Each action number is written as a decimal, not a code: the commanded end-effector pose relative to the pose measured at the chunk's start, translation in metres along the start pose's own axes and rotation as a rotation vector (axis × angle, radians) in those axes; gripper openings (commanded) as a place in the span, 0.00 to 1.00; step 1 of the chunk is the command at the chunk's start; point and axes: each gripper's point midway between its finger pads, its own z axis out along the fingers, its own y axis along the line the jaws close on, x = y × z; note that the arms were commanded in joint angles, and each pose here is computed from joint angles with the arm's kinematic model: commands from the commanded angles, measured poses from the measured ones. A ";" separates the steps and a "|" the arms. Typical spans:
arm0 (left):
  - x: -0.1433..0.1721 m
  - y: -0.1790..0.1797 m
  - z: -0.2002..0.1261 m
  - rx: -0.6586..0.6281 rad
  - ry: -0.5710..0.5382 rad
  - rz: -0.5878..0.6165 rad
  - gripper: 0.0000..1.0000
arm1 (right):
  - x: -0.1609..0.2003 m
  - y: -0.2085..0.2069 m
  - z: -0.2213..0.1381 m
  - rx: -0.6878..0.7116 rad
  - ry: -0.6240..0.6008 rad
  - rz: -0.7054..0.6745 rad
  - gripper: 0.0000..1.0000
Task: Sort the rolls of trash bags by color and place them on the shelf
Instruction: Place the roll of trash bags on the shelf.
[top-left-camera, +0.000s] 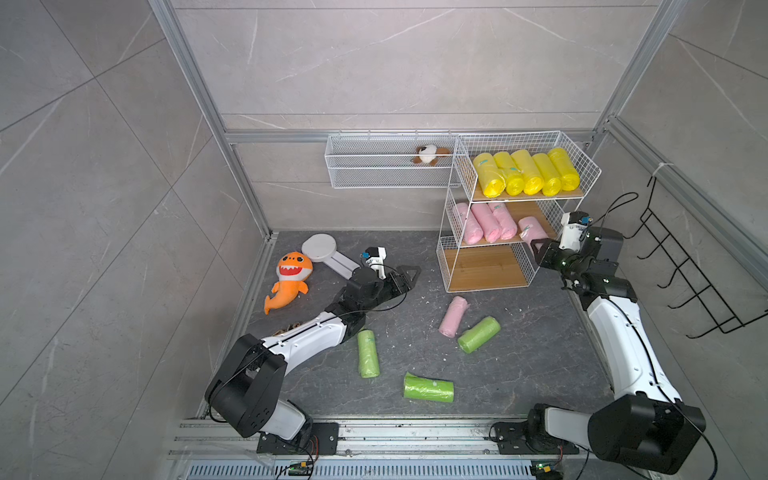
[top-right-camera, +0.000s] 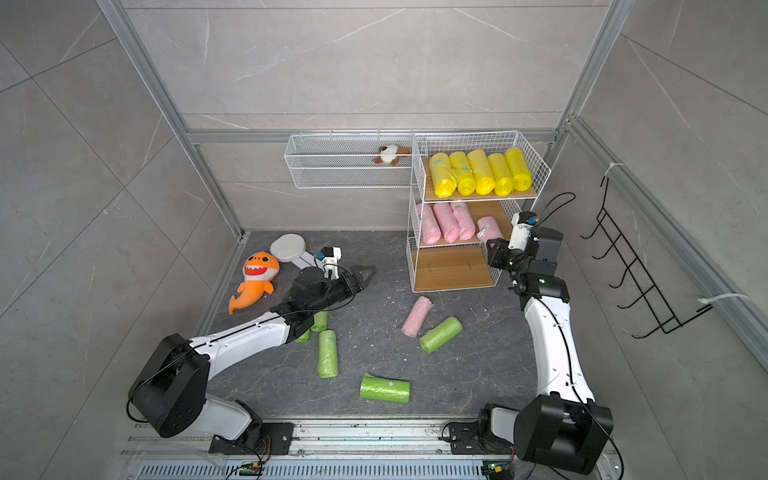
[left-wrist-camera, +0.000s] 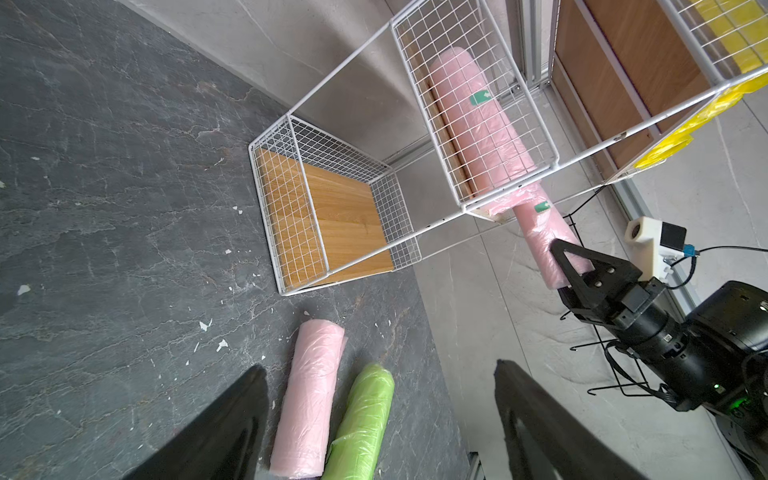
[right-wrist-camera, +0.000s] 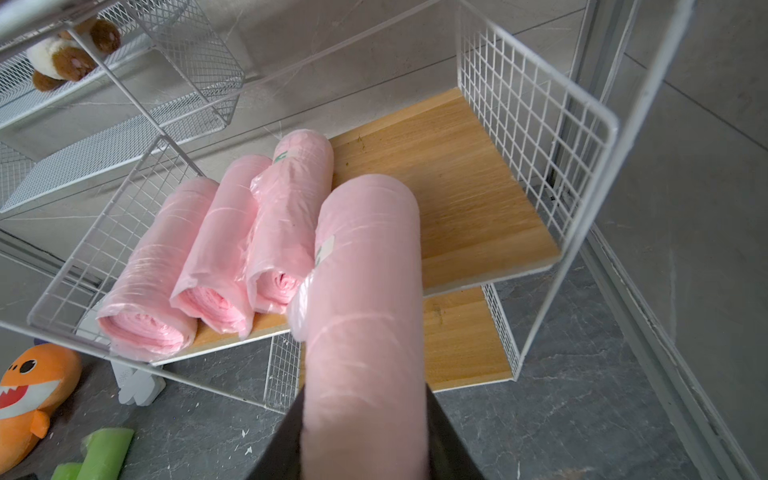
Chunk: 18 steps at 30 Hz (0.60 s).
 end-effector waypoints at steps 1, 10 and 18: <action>-0.009 -0.022 0.005 0.061 -0.008 0.036 0.88 | -0.032 0.005 0.000 -0.020 -0.122 -0.059 0.30; -0.004 -0.025 0.010 0.067 0.011 0.034 0.88 | -0.034 -0.001 0.019 -0.027 -0.135 -0.052 0.31; 0.000 -0.028 0.015 0.072 0.025 0.031 0.88 | -0.035 -0.002 0.029 -0.040 -0.156 -0.044 0.31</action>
